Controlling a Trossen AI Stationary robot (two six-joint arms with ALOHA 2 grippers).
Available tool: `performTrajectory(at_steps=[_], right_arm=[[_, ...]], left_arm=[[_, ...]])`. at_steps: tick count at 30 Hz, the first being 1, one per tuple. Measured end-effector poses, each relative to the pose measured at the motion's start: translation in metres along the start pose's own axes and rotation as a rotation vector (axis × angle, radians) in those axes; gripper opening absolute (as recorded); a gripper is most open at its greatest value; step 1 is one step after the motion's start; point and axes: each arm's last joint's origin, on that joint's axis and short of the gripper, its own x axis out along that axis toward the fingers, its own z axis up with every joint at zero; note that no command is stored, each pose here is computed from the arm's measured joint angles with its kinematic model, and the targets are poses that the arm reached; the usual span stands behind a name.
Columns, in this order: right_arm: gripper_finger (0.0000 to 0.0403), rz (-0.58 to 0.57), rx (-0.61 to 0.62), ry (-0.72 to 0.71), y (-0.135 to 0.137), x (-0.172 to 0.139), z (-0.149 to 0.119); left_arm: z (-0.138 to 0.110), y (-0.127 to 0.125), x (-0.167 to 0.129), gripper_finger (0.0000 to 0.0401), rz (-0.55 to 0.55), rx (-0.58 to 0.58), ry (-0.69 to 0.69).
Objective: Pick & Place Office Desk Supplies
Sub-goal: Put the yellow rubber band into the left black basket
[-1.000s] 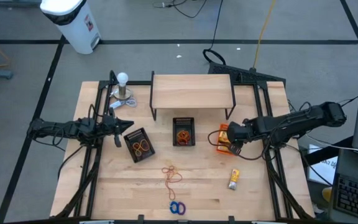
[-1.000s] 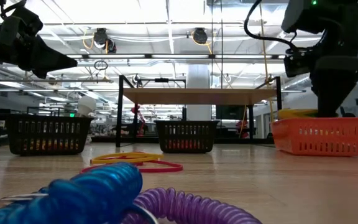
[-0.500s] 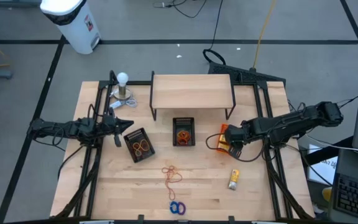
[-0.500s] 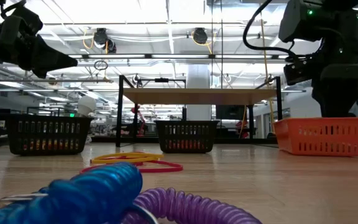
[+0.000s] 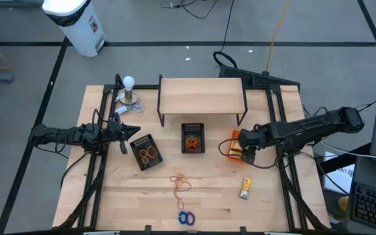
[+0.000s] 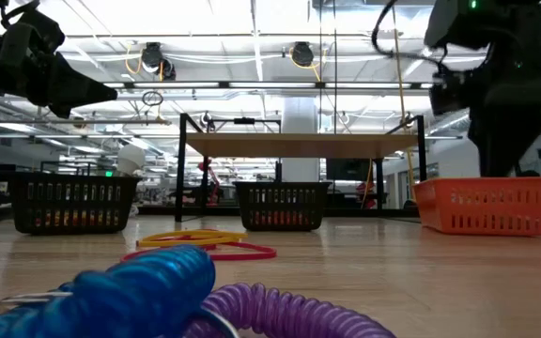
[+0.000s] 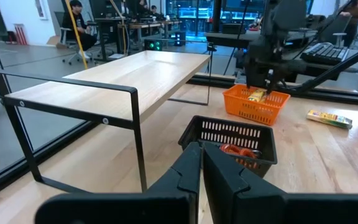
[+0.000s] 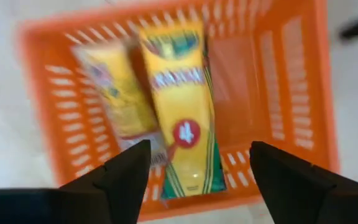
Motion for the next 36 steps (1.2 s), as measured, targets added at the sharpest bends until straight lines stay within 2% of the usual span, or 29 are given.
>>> performTrajectory(at_steps=[4,9,13,16,19,21,26,30,36], right_arm=[[0.0266,0.041,-0.091,-0.237,-0.004,-0.026,0.003],[0.0245,0.116,-0.208,-0.633,-0.011,-0.068,0.003],[0.0187,0.232,-0.297,-0.963,-0.018,-0.087,-0.007],[0.0122,0.268,-0.264,-1.126,-0.026,-0.089,-0.018],[0.0044,0.231,-0.228,-1.156,-0.038,-0.089,-0.031],[0.0012,0.214,-0.214,-1.165,-0.045,-0.091,-0.038],[0.0005,0.278,-0.151,-1.233,-0.053,-0.098,-0.050],[0.0003,0.300,-0.125,-1.248,-0.053,-0.087,-0.052],[0.0001,0.304,-0.139,-1.347,-0.054,-0.070,-0.056]], left_arm=[[0.000,0.000,0.000,0.0021,0.000,0.004,0.000],[0.000,0.000,0.000,0.0021,0.000,0.003,0.000],[0.000,0.000,0.000,0.0021,0.001,0.000,0.001],[0.000,0.000,0.000,0.0021,0.001,-0.013,0.001],[0.000,0.000,0.000,0.0021,0.001,-0.023,0.001],[0.000,0.000,0.000,0.0021,0.001,-0.025,0.001],[0.000,0.000,0.000,0.0021,0.001,-0.031,0.001],[0.000,0.000,0.000,0.0021,0.001,-0.038,0.001],[0.000,0.000,0.000,0.0021,0.001,-0.053,0.001]])
